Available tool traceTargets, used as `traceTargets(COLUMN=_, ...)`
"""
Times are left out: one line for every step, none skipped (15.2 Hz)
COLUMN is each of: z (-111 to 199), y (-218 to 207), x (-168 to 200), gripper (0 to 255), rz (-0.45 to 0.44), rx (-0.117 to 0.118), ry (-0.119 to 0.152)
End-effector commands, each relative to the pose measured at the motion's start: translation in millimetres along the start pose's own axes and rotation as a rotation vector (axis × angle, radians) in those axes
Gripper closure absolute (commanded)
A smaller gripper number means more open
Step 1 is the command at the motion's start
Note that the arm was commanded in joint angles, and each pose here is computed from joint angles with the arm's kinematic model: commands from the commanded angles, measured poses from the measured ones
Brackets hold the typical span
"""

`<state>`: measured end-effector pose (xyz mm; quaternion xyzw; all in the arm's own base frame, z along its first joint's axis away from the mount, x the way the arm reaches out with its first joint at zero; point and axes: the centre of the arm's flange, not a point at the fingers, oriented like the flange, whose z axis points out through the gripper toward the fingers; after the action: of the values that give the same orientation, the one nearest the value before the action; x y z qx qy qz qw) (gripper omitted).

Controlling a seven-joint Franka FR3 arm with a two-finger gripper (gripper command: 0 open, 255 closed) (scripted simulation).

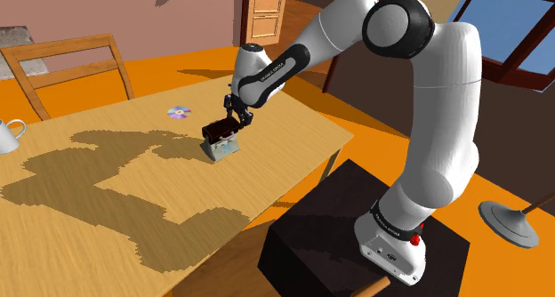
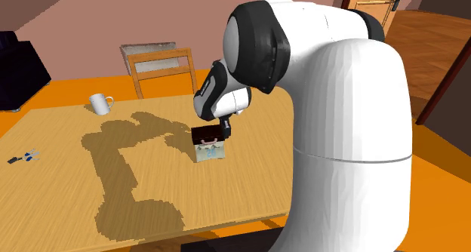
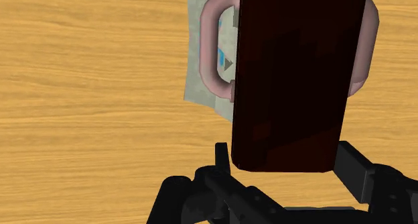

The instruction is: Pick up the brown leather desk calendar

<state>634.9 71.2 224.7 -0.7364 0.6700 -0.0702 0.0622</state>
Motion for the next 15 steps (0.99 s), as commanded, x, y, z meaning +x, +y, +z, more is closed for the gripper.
traceTargets(z=0, y=0, x=-1, gripper=255, rz=-0.001, rx=-0.001, ry=-0.001)
traceTargets(z=1, y=1, x=-2, gripper=255, rz=-0.001, rx=-0.001, ry=-0.001)
traceTargets(z=-4, y=0, x=-2, gripper=255, rz=-0.001, rx=-0.001, ry=-0.001)
traceTargets(z=-9, y=-1, x=-2, gripper=255, rz=-0.001, rx=-0.001, ry=-0.001)
traceTargets(z=-14, y=-2, x=-2, gripper=255, rz=-0.001, rx=-0.001, ry=-0.001)
traceTargets(z=-19, y=-3, x=-2, gripper=255, rz=-0.001, rx=-0.001, ry=-0.001)
traceTargets(z=-25, y=-4, x=-1, gripper=255, rz=-0.001, rx=-0.001, ry=-0.001)
traceTargets(z=-30, y=-5, x=-1, gripper=255, rz=-0.001, rx=-0.001, ry=-0.001)
traceTargets(z=-35, y=-6, x=-1, gripper=255, rz=-0.001, rx=-0.001, ry=-0.001)
traceTargets(z=-40, y=-7, x=-1, gripper=255, rz=-0.001, rx=-0.001, ry=-0.001)
traceTargets(z=-45, y=-8, x=-1, gripper=255, rz=-0.001, rx=-0.001, ry=-0.001)
traceTargets(z=-51, y=-9, x=-1, gripper=255, rz=-0.001, rx=-0.001, ry=-0.001)
traceTargets(z=-56, y=-10, x=-1, gripper=255, rz=-0.001, rx=-0.001, ry=-0.001)
traceTargets(z=-61, y=-11, x=-1, gripper=255, rz=-0.001, rx=-0.001, ry=-0.001)
traceTargets(z=-66, y=-12, x=-1, gripper=255, rz=-0.001, rx=-0.001, ry=-0.001)
